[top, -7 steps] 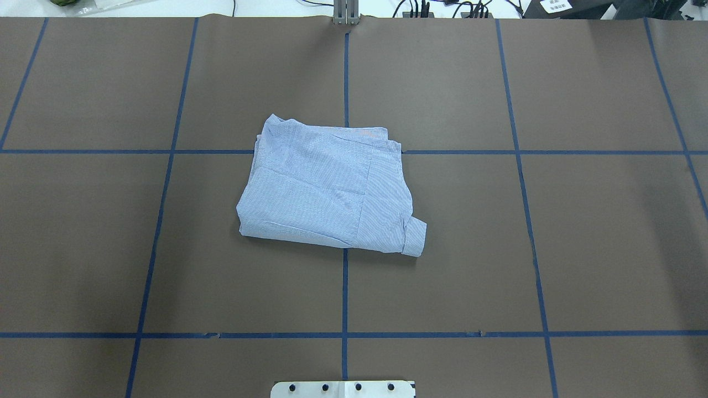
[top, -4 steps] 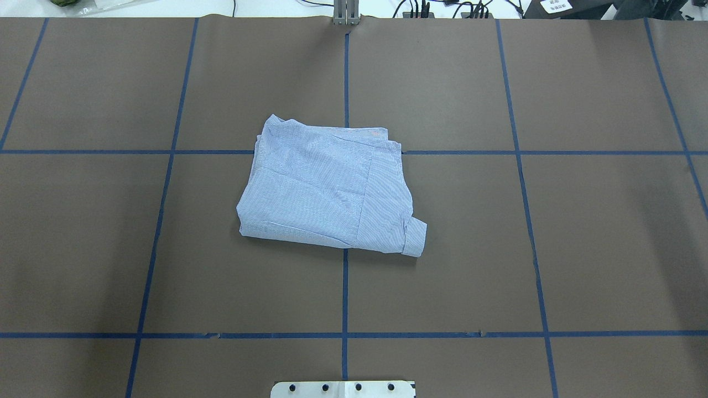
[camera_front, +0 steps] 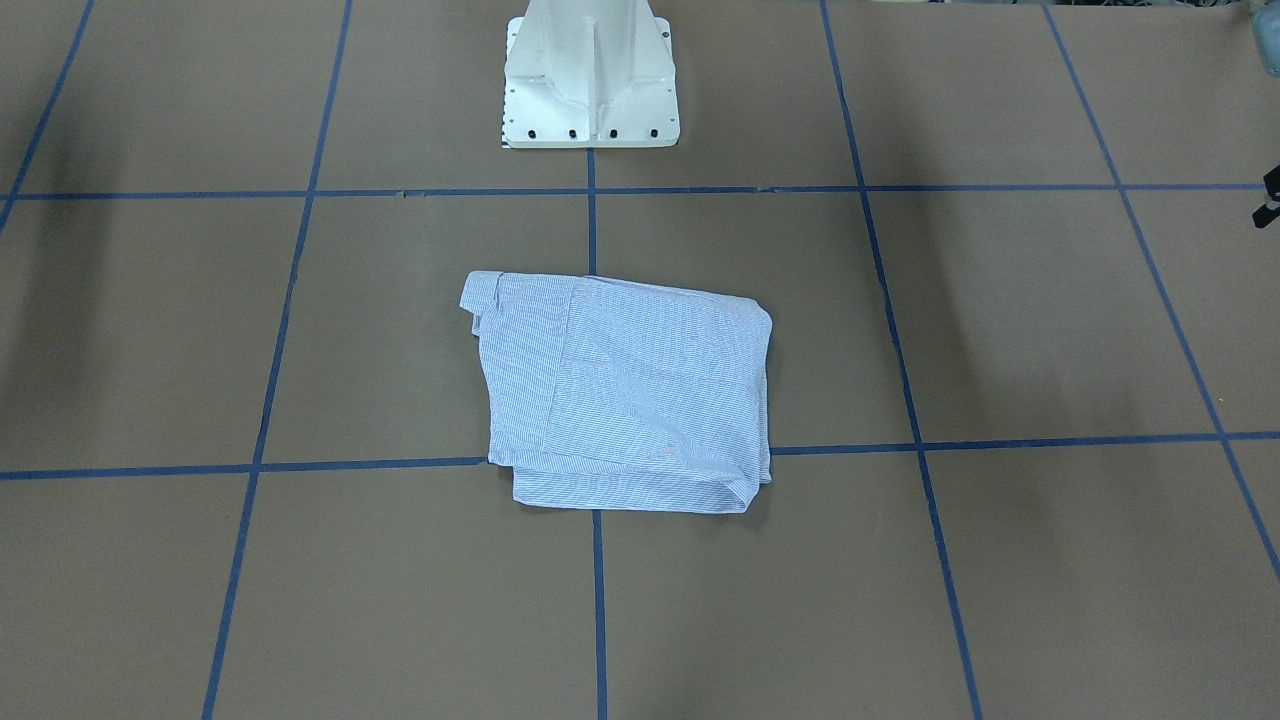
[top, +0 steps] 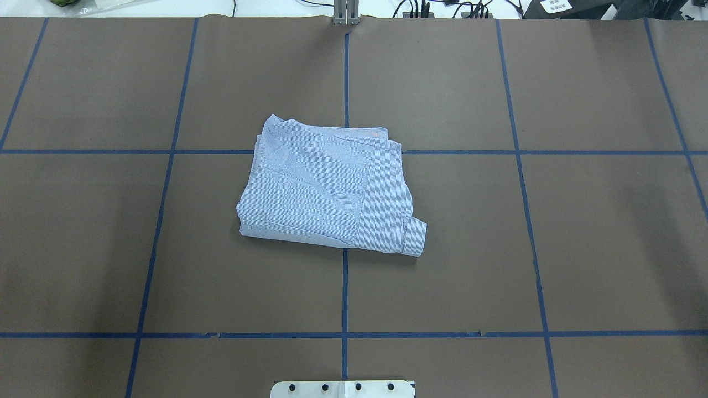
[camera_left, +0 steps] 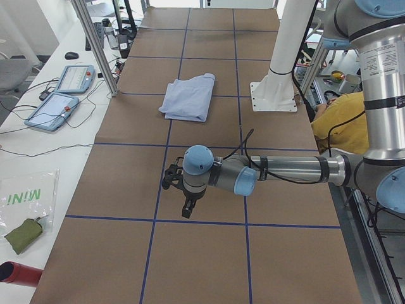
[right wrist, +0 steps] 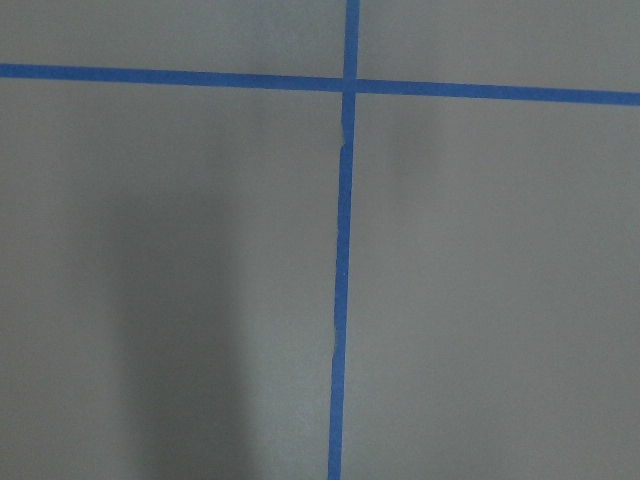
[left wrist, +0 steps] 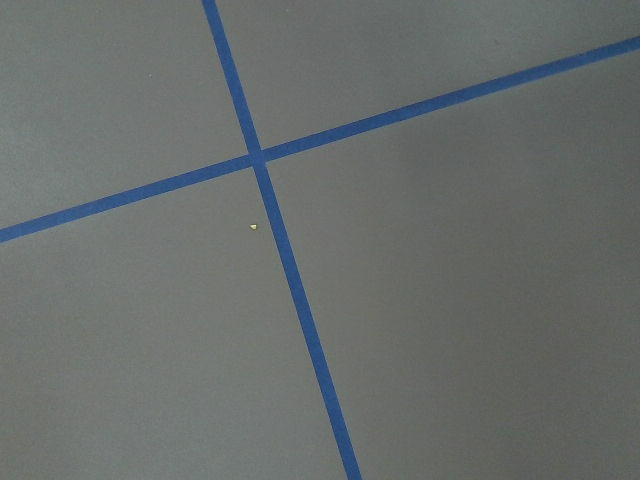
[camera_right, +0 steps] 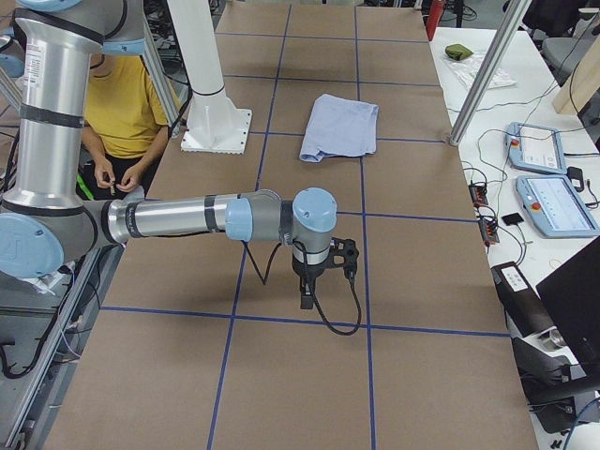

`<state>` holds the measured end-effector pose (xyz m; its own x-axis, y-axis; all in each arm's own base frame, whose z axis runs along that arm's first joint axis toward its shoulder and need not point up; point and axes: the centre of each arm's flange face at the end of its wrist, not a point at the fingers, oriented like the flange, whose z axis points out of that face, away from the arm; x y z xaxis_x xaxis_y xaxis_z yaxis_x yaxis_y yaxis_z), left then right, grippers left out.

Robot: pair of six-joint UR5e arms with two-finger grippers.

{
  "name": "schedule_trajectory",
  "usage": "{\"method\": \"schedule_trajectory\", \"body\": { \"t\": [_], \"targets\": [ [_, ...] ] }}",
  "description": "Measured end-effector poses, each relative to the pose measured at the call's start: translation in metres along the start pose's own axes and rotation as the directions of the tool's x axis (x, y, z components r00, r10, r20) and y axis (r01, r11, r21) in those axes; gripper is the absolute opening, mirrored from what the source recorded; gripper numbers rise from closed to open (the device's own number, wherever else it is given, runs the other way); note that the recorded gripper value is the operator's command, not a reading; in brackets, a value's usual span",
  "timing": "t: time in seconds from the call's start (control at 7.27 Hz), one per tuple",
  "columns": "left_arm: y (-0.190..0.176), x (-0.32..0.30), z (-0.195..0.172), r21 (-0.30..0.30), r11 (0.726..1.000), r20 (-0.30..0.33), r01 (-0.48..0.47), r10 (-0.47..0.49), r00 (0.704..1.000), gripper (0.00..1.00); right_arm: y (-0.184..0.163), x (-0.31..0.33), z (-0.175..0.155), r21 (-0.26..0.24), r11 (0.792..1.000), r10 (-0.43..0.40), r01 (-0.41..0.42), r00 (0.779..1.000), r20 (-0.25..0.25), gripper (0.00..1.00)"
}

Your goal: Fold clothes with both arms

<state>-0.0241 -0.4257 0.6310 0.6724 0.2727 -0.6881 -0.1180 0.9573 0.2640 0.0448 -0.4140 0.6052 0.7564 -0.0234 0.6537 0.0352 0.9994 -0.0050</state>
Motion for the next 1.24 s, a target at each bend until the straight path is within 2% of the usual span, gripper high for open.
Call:
{"method": "schedule_trajectory", "body": {
  "t": [0.41,0.83,1.24],
  "targets": [
    [-0.010,-0.012,-0.010,-0.058,0.993,0.008,0.102,-0.102,0.995,1.00,0.002,0.001,0.002,-0.005,1.000,0.002,-0.002,1.000,-0.001,1.00],
    [-0.001,-0.029,-0.038,-0.012,0.986,0.023,0.167,-0.167,0.986,1.00,0.003,0.001,0.002,-0.006,1.000,0.008,-0.008,1.000,0.003,1.00],
    [0.002,-0.034,-0.049,0.013,0.984,0.029,0.175,-0.175,0.984,1.00,0.003,0.002,0.003,-0.008,1.000,0.015,-0.015,1.000,0.005,1.00]
  ]
}}
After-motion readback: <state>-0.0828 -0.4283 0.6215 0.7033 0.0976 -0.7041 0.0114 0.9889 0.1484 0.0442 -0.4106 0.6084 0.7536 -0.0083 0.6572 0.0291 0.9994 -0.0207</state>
